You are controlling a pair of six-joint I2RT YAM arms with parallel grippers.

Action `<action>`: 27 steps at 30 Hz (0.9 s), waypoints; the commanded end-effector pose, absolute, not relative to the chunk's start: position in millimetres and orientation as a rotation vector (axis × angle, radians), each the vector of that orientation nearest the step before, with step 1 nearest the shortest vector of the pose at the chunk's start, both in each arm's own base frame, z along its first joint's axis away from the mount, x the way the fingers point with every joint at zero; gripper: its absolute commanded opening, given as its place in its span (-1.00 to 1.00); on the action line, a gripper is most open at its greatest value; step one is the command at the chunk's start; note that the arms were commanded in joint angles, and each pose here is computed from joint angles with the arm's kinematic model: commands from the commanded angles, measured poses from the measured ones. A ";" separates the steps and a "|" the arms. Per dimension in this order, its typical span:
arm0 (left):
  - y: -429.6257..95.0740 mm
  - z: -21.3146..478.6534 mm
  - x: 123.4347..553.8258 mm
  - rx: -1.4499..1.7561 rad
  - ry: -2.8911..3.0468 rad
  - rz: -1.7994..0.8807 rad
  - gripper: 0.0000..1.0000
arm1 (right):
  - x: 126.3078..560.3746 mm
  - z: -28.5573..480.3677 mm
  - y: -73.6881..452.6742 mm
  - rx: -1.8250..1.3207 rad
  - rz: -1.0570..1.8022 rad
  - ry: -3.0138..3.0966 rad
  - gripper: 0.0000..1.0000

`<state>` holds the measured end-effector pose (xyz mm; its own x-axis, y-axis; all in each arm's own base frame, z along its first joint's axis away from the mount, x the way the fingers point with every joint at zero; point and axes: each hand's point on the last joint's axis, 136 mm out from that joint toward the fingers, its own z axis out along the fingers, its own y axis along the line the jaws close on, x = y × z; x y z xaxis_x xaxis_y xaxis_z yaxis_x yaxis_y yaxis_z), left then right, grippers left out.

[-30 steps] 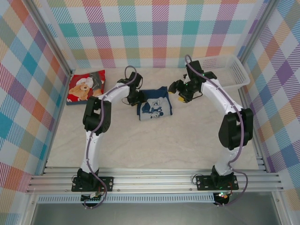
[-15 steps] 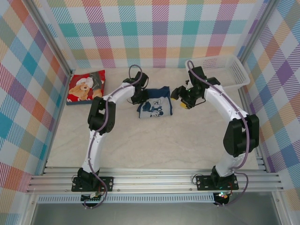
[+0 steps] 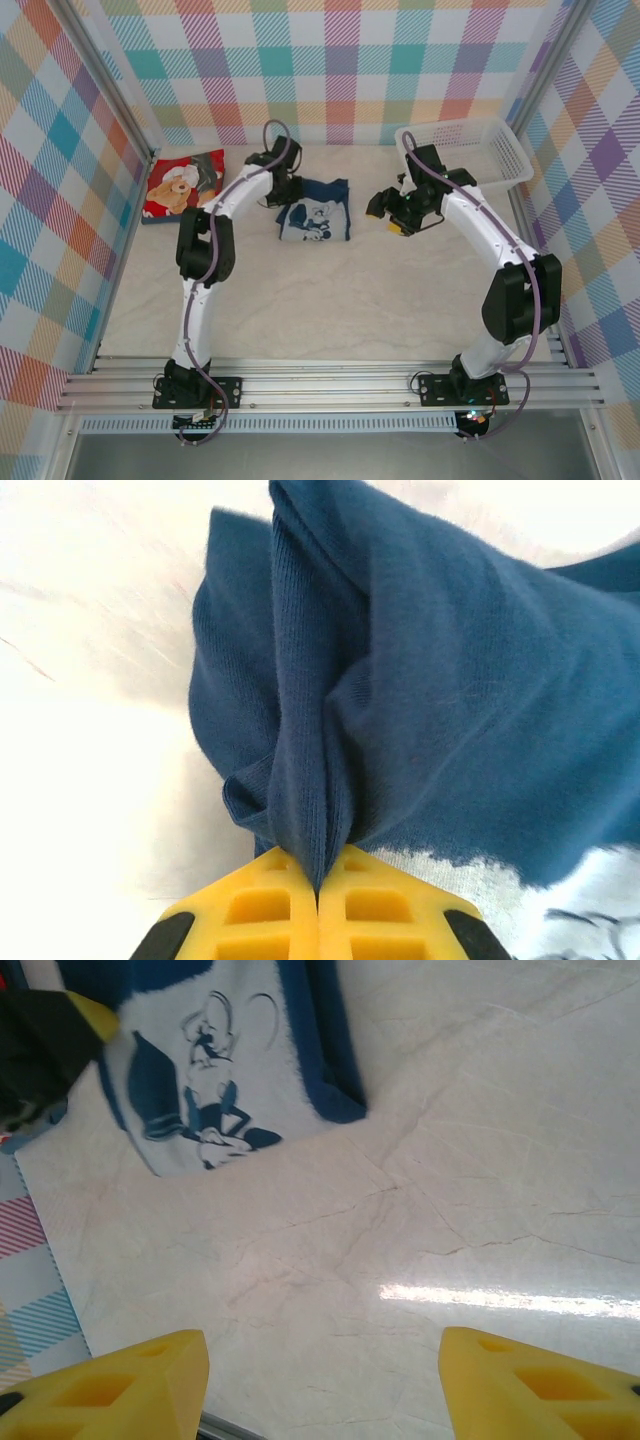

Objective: Fold and stack the t-shirts

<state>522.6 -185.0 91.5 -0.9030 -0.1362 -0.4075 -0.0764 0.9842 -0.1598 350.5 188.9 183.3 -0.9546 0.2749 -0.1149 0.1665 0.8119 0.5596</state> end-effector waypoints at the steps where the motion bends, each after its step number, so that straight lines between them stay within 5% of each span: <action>1: -163.7 147.3 522.4 -0.077 2.639 -0.159 -1.00 | 337.7 189.2 190.1 0.288 0.872 2.817 0.24; 27: -29.6 282.0 557.7 -0.030 2.333 0.051 -1.00 | 329.1 183.3 193.0 0.280 0.940 2.825 0.24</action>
<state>555.8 -61.2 213.5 -0.7983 0.0068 -0.6022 -0.0073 0.9998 0.0210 334.2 193.4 174.6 -0.9680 0.2426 -0.0637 0.1609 0.7954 0.5843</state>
